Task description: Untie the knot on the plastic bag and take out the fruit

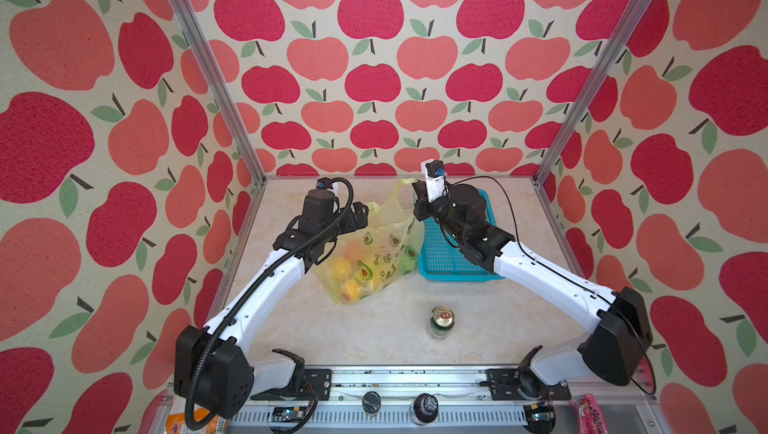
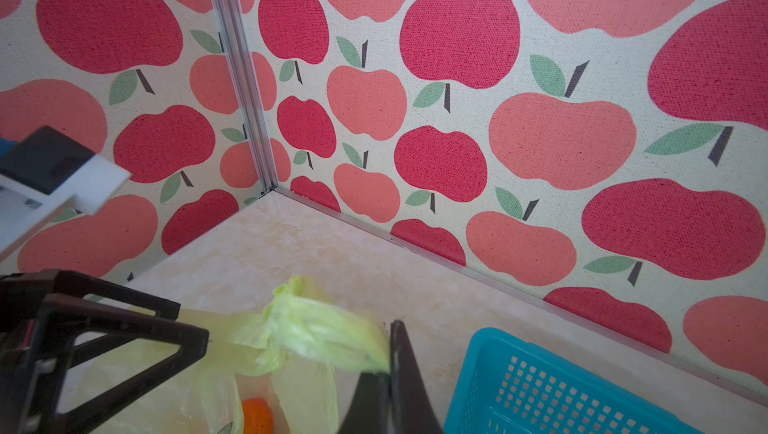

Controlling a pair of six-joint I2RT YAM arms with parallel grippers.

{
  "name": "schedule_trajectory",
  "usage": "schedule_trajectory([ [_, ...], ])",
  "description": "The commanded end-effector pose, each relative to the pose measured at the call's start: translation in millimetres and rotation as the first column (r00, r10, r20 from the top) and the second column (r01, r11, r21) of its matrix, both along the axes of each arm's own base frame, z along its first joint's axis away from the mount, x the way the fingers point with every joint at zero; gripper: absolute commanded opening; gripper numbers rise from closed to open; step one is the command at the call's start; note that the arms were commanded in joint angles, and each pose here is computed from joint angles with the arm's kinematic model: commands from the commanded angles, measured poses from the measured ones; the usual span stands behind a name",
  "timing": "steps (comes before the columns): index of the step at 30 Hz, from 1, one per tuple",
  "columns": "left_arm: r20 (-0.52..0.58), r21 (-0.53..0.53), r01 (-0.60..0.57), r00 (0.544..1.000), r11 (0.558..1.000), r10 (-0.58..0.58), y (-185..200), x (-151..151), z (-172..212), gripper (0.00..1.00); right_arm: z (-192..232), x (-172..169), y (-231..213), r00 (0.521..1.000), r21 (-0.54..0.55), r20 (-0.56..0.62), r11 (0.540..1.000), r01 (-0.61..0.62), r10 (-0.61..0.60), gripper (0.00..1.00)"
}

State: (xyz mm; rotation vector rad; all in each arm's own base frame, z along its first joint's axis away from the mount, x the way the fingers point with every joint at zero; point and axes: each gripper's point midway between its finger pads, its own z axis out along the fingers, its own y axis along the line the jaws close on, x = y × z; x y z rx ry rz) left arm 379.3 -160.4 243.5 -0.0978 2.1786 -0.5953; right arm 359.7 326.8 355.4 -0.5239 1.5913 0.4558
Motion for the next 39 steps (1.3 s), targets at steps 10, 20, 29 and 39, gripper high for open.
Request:
schedule_trajectory([
  [10,0.122,-0.003,0.037,0.992,0.999,-0.036,4,13,38,0.00,20,6,0,1.000,0.057,-0.003,0.998,0.006,-0.006,0.00],
  [20,0.211,0.096,0.147,0.964,0.984,-0.164,-10,-5,60,1.00,24,14,-18,0.999,0.090,-0.030,0.995,0.031,-0.029,0.00],
  [29,0.209,0.007,0.106,0.972,0.994,-0.105,-34,-57,65,0.99,24,11,-25,0.999,0.097,-0.034,0.995,0.036,-0.033,0.00],
  [39,0.101,-0.015,0.099,0.990,0.995,-0.097,-51,-27,25,0.99,21,11,-21,0.999,0.102,-0.047,0.995,0.021,-0.016,0.00],
])
